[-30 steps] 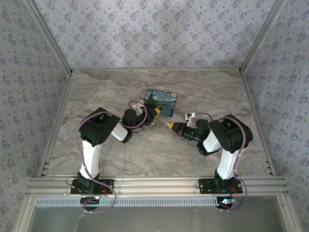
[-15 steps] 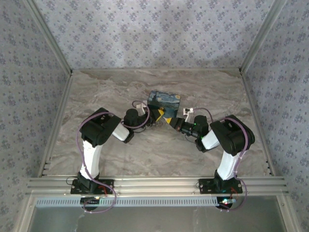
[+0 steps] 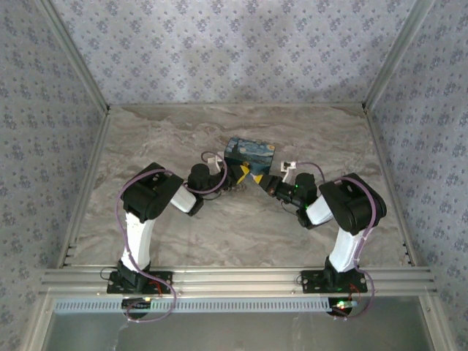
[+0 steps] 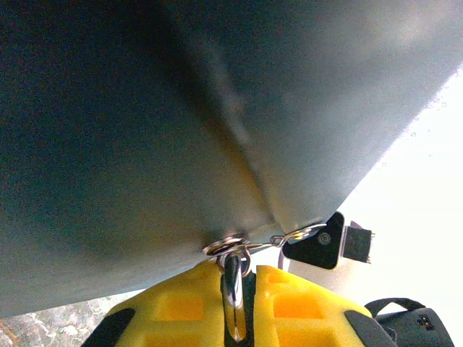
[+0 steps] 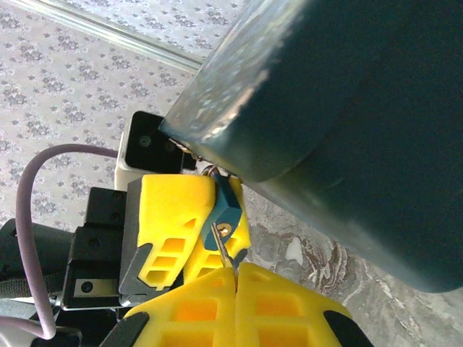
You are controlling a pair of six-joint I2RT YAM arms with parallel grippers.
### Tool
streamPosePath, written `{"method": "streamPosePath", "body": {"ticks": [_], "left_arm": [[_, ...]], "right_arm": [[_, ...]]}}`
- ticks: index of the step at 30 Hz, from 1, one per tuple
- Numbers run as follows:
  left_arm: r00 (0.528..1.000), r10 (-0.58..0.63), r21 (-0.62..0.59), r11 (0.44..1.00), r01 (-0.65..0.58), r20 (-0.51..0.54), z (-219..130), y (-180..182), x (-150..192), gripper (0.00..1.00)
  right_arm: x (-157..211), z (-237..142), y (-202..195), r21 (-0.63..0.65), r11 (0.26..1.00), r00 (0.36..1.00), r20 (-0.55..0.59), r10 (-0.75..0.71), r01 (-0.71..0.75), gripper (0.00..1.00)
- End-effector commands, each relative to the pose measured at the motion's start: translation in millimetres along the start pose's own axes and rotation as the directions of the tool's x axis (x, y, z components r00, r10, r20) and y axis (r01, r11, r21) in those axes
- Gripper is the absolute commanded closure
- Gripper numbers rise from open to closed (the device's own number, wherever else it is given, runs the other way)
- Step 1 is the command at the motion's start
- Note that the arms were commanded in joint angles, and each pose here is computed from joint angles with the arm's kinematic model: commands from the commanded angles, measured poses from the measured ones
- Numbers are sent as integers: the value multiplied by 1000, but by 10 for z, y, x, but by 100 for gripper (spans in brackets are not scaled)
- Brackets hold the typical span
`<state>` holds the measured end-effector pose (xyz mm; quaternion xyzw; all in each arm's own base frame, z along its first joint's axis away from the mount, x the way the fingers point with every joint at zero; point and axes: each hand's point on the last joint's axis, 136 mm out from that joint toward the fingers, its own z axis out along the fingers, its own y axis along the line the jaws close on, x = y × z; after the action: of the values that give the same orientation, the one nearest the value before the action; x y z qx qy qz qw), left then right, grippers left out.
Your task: Unlock a padlock with a key
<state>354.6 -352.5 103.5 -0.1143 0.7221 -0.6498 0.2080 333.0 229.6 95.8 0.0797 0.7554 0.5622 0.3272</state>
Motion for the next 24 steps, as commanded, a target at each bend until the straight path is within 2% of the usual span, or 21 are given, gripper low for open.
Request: {"method": "streamPosePath", "body": {"ticks": [1,24], "left_arm": [[999,54,104,993,-54,5,60,-312,-46,100],[999,51,102,993,-51,2,76,-290,-45,100]], "right_arm": [[-5,-4,-83,18,999,999,13,37,-37,100],[-6,53,69,-40,999,1000,2,29,-29,100]]}}
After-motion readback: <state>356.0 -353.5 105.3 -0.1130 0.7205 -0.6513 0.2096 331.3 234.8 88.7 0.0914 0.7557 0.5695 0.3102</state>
